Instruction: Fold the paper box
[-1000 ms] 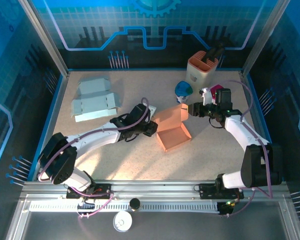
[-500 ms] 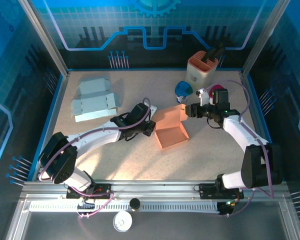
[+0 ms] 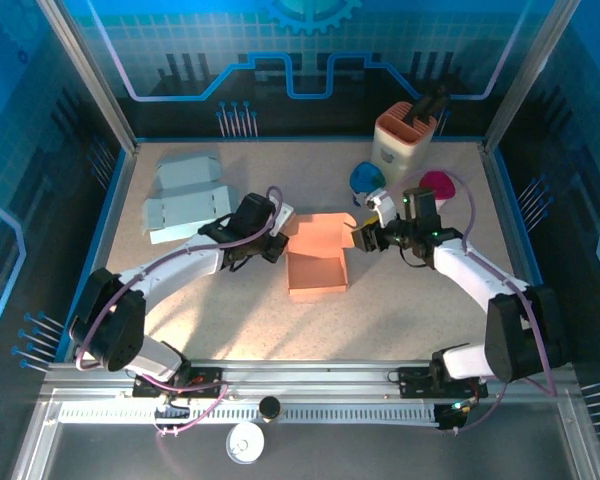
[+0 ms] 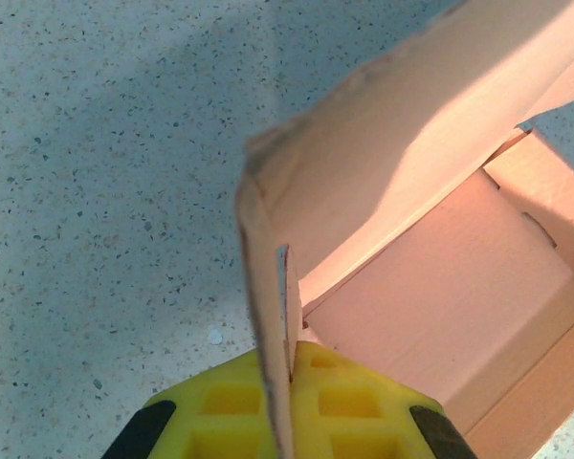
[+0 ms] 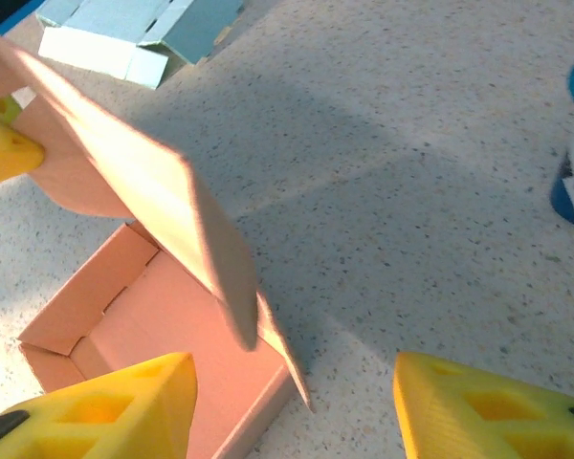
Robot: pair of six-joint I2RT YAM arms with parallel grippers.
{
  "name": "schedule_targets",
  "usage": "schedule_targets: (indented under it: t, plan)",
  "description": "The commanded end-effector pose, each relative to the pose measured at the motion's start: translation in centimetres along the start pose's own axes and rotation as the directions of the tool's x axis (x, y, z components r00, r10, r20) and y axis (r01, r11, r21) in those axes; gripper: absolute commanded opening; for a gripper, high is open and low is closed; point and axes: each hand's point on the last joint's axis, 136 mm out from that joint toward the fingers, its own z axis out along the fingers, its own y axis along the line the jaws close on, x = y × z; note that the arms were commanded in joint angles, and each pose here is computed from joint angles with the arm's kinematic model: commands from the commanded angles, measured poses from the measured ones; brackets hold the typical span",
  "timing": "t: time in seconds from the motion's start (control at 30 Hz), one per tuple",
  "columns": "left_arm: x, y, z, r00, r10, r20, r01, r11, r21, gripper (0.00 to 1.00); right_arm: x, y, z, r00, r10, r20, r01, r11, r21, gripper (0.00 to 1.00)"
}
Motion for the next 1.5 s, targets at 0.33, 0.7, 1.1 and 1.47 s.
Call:
schedule_targets:
  t: [0.33,0.7,1.1,1.47]
  plan:
    - [0.3,0.3,0.2,1.0,0.001,-0.018,-0.001,1.0,-0.013,0.0,0.5,-0.4,1.9,0.997,-0.063,-0.041,0.065,0.997,0.051,0.56]
    - [-0.6,0.4,-0.1,0.999,-0.042,0.025,0.042,0.999,-0.019,0.0,-0.7,0.4,2.8,0.996,-0.065,-0.057,0.067,0.997,0.033,0.34]
    - [-1.4,0.7,-0.6,0.991,-0.114,0.063,0.116,0.993,-0.036,0.0,-1.1,0.9,2.6,0.995,-0.069,-0.078,0.074,0.995,0.068,0.06]
    - [-3.4,1.7,-0.8,0.929,-0.318,0.187,0.343,0.932,-0.118,0.0,-4.0,1.6,3.3,0.999,-0.027,0.04,0.019,0.979,0.204,0.0]
